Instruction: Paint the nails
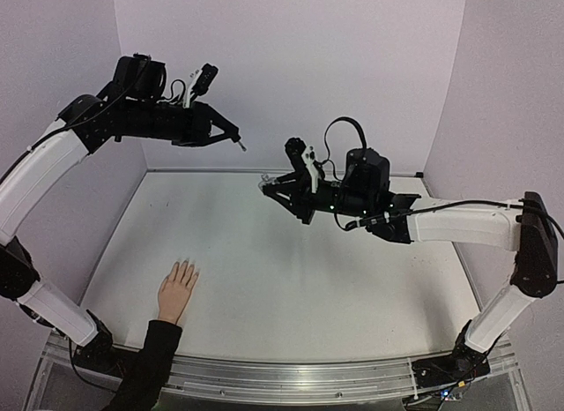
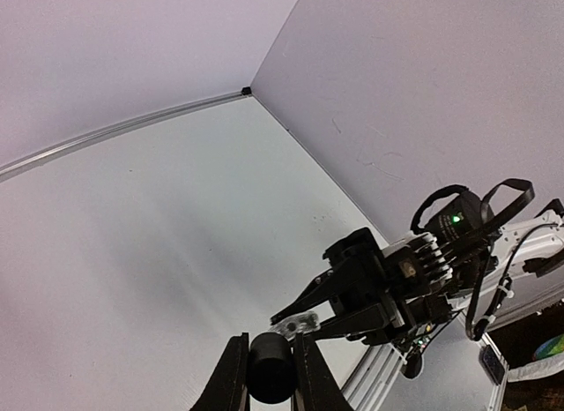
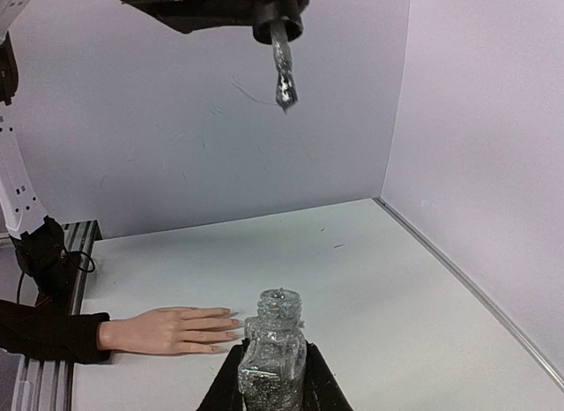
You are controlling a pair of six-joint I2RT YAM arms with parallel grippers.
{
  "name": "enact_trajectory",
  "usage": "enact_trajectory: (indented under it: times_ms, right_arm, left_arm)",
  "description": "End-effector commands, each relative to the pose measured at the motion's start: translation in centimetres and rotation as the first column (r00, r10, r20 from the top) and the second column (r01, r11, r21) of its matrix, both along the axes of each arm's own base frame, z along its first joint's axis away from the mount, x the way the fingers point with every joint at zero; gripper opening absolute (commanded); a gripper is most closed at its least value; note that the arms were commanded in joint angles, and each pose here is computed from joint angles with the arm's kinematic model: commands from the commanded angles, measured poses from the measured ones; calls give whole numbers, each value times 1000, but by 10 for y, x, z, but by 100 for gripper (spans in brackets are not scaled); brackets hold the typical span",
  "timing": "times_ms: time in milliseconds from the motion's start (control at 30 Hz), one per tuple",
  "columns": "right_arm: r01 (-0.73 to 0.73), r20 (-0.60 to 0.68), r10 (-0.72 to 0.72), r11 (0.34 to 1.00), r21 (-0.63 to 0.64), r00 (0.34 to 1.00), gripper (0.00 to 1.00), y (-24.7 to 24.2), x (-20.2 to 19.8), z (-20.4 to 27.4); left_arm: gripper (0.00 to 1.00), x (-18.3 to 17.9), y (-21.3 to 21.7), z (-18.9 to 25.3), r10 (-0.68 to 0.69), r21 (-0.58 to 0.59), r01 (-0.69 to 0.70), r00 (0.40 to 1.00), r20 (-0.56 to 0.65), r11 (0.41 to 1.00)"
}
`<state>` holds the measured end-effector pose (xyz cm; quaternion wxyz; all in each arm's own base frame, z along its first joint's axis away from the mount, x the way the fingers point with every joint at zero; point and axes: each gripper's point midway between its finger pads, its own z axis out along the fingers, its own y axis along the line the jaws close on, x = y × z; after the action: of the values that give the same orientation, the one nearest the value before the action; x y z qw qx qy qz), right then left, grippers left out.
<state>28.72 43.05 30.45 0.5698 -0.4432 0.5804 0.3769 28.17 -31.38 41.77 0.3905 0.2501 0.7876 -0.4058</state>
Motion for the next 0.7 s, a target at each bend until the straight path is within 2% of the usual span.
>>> enact_trajectory:
  times_ms: [0,200,267,400,567,667]
  right_arm:
    - [73,69,-83,987,143,994,0,-33,3,48]
    - [182,67,-199,963,199,978,0,-91,20,55]
    - [207,71,-225,957,202,972,0,-107,24,55]
    - [242,80,-263,947,211,961,0,-138,31,59]
    - [305,104,-328,932,194,939,0,-164,38,55]
    - [322,119,-344,931,169,932,0,-166,43,48]
  left_arm:
    - [0,10,30,7,150,-30,-150,989,5,988]
    - [0,30,70,-70,406,67,-401,904,-131,914]
    - [0,29,77,-93,455,58,-452,873,-177,890]
    - [0,26,101,-153,590,155,-571,758,-277,806]
    - [0,19,141,-217,764,358,-676,584,-274,644]
    - [0,23,146,-242,805,409,-694,531,-267,593]
